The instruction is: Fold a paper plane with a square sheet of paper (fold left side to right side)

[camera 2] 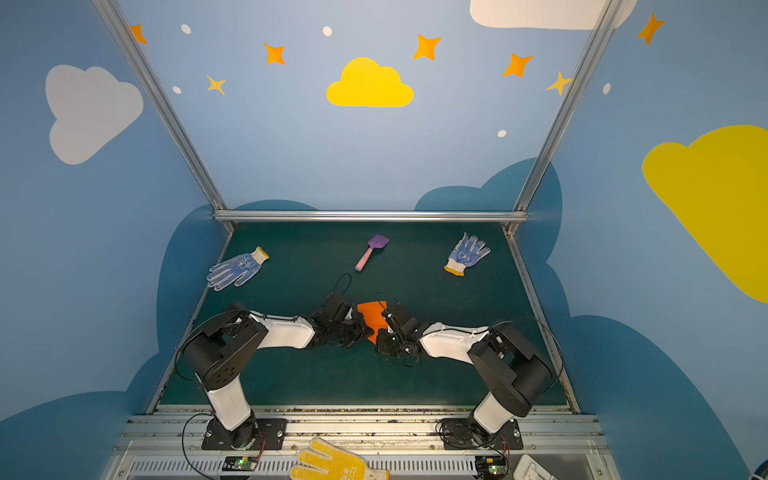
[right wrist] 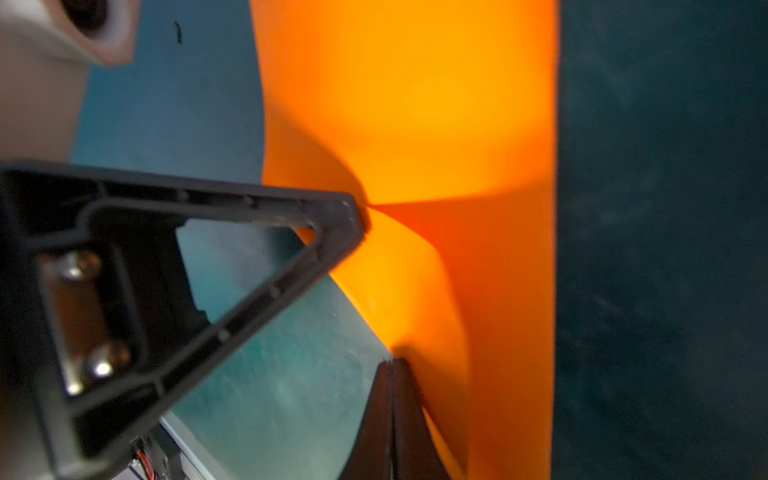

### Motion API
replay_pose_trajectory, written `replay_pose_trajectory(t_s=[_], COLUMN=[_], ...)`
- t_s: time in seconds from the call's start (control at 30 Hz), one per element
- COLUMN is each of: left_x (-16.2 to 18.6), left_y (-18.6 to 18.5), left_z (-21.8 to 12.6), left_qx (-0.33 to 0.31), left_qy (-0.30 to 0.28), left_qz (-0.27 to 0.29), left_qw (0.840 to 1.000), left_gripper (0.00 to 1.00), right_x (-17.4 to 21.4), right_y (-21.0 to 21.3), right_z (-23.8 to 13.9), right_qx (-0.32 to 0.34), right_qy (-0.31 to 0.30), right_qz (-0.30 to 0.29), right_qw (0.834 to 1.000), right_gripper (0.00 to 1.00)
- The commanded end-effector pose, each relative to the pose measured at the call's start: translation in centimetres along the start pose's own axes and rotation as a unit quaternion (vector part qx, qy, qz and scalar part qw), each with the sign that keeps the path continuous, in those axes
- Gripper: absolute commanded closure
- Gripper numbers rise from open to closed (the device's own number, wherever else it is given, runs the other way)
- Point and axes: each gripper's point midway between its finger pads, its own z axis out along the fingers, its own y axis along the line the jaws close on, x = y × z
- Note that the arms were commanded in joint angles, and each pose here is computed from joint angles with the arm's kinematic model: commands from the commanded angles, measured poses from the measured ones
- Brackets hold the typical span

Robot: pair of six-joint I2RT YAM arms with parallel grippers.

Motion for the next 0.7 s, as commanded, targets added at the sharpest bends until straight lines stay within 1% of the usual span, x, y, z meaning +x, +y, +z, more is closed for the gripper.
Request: replay_pose_trajectory(t_s=[0.0,0.27,0.37,0.5,0.67], left_x=[0.5,0.4,0.4,0.4,0.3], left_y=[6.6,6.7,6.9,7.2,7.0], left_z=[0.3,0.0,-0.2,-0.5,-0.6], left_qx=[-0.113,-0.117,-0.118,-0.118,-0.116], left_qy=[-0.004,-0.007,-0.01,-0.017,-0.023], left_qz=[-0.026,-0.025,-0.028,-0.039,-0.044], left_qw=[0.993,0.993,0.993,0.992,0.992], left_gripper=[0.96,0.96,0.96,0.96,0.96], right_x=[2.2,2.7,2.4,1.4,0.5], right_y=[-4.0,-8.9,-10.1,-9.2,-5.5], right_z=[-0.4,-2.6,-3.6,-4.8,-6.0], right_qx=[0.053,0.087,0.089,0.062,0.009], right_qy=[0.023,0.008,-0.001,-0.015,-0.029], right_qz=[0.025,0.077,0.099,0.097,0.061], right_qw=[0.998,0.993,0.991,0.993,0.998], right_gripper=[1.0,1.0,1.0,1.0,1.0])
